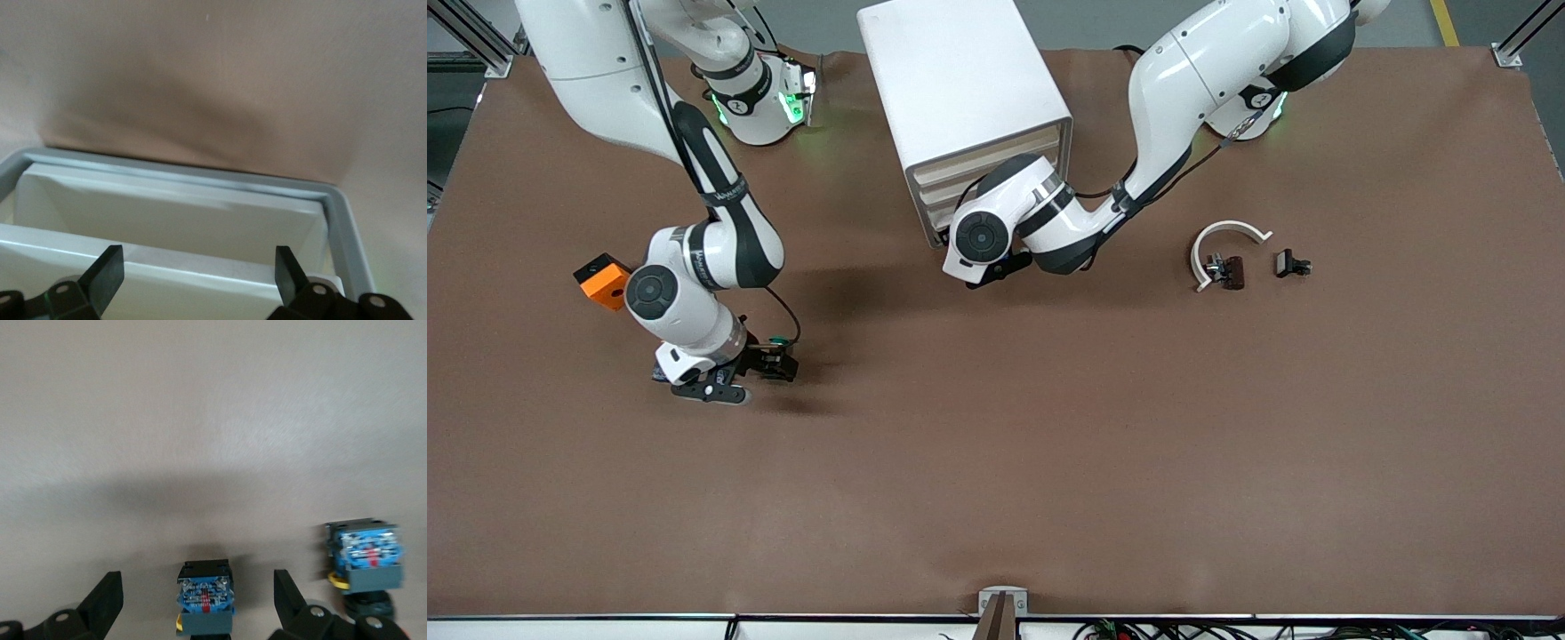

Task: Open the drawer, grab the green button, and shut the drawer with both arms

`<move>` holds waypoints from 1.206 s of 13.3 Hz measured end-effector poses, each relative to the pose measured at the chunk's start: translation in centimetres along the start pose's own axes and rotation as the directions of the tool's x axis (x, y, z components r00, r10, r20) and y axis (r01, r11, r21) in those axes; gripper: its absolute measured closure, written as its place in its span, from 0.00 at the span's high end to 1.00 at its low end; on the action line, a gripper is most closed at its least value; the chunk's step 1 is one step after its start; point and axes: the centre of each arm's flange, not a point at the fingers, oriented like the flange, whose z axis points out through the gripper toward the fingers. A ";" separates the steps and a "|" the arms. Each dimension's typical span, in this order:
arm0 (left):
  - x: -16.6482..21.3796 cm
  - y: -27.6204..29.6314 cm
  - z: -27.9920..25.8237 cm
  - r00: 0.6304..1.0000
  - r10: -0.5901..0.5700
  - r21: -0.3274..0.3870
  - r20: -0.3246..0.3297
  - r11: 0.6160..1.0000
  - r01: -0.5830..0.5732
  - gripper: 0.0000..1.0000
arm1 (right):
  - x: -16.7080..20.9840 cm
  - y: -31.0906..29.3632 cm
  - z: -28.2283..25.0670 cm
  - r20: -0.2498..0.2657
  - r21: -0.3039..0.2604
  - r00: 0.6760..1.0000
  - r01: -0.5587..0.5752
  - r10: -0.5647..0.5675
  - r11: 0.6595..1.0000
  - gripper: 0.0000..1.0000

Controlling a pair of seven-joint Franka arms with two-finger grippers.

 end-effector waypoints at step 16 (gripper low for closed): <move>14.5 -7.1 -17.6 0.992 -0.127 -0.288 -0.025 0.951 0.115 1.00 | 5.6 13.3 -30.8 0.157 -0.038 0.986 0.062 -0.055 0.997 1.00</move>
